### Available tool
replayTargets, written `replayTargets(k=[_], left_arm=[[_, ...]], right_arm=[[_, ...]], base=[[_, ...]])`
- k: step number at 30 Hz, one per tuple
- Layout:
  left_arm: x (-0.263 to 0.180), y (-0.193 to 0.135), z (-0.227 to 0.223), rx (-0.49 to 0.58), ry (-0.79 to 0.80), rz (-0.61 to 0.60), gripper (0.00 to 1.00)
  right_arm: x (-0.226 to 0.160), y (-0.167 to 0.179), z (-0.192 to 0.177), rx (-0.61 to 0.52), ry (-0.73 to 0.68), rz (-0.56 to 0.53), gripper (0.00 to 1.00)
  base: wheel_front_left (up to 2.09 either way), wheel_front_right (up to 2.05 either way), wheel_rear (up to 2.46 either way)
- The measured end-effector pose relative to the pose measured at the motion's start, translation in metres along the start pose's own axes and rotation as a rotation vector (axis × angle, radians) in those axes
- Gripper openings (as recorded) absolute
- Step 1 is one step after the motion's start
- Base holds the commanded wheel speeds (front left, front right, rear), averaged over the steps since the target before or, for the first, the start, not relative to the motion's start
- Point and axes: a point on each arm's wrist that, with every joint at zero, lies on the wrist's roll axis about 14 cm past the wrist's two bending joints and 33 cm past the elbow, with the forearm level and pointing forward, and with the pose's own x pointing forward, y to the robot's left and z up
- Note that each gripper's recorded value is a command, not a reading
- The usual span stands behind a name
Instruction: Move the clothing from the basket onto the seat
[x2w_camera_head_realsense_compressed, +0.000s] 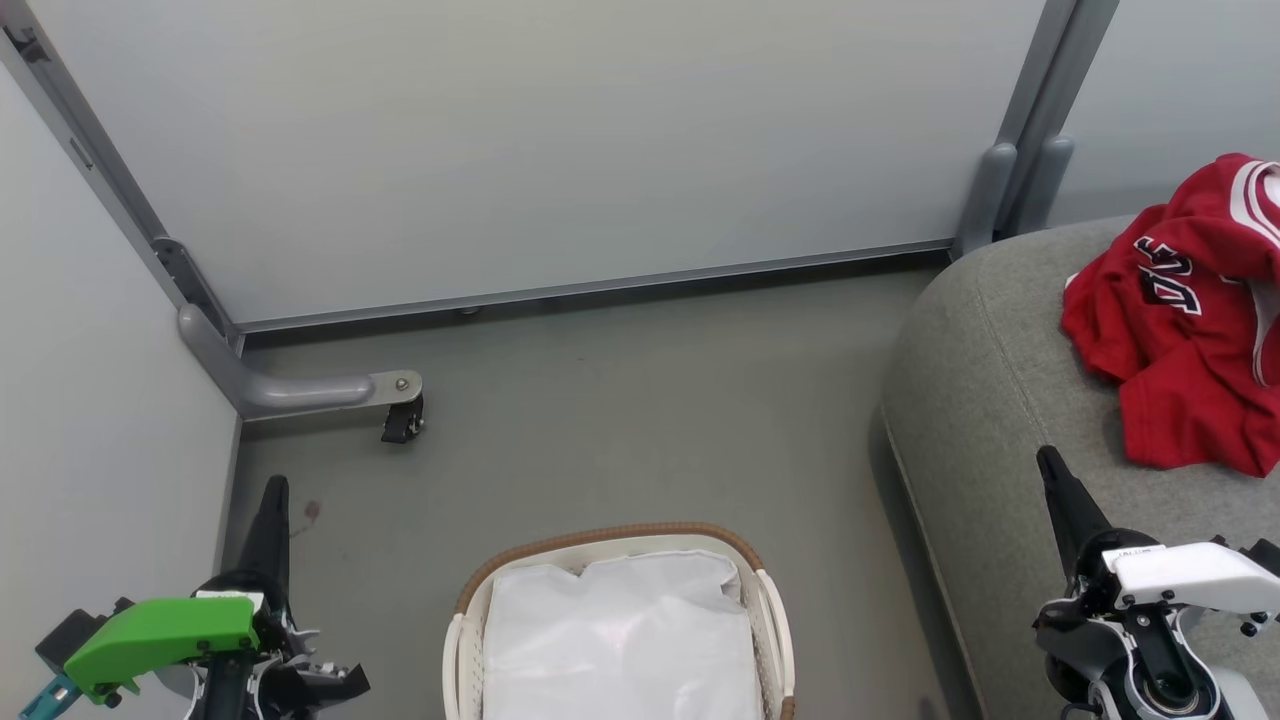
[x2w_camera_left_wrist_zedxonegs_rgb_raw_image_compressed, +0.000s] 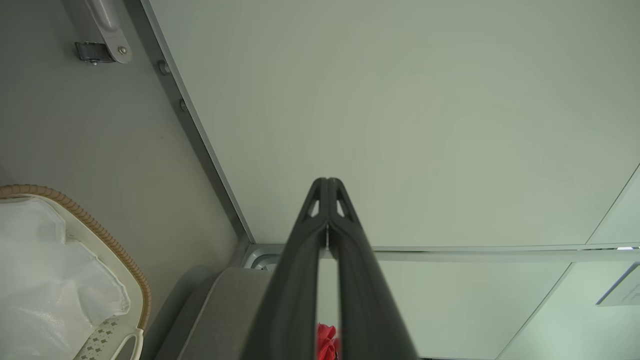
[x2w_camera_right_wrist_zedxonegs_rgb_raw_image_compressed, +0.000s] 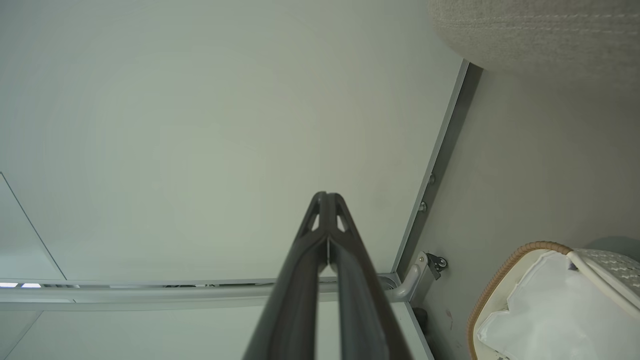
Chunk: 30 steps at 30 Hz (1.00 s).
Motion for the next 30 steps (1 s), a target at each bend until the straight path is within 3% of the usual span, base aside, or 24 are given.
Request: replayTargets(k=[11, 30], left_arm=[[0.0015, -0.0072, 0.0025, -0.06, -0.001, -0.027, 0.0], [0.0018, -0.0082, 0.0026, -0.06, -0.001, -0.03, 0.0]], right_arm=[[-0.0007, 0.004, 0.0015, 0.071, 0.001, 0.017, 0.0], [-0.0007, 0.0041, 0.0016, 0.072, 0.001, 0.017, 0.0]], base=[[0.0, 0.0, 0.0], [0.0, 0.0, 0.0]])
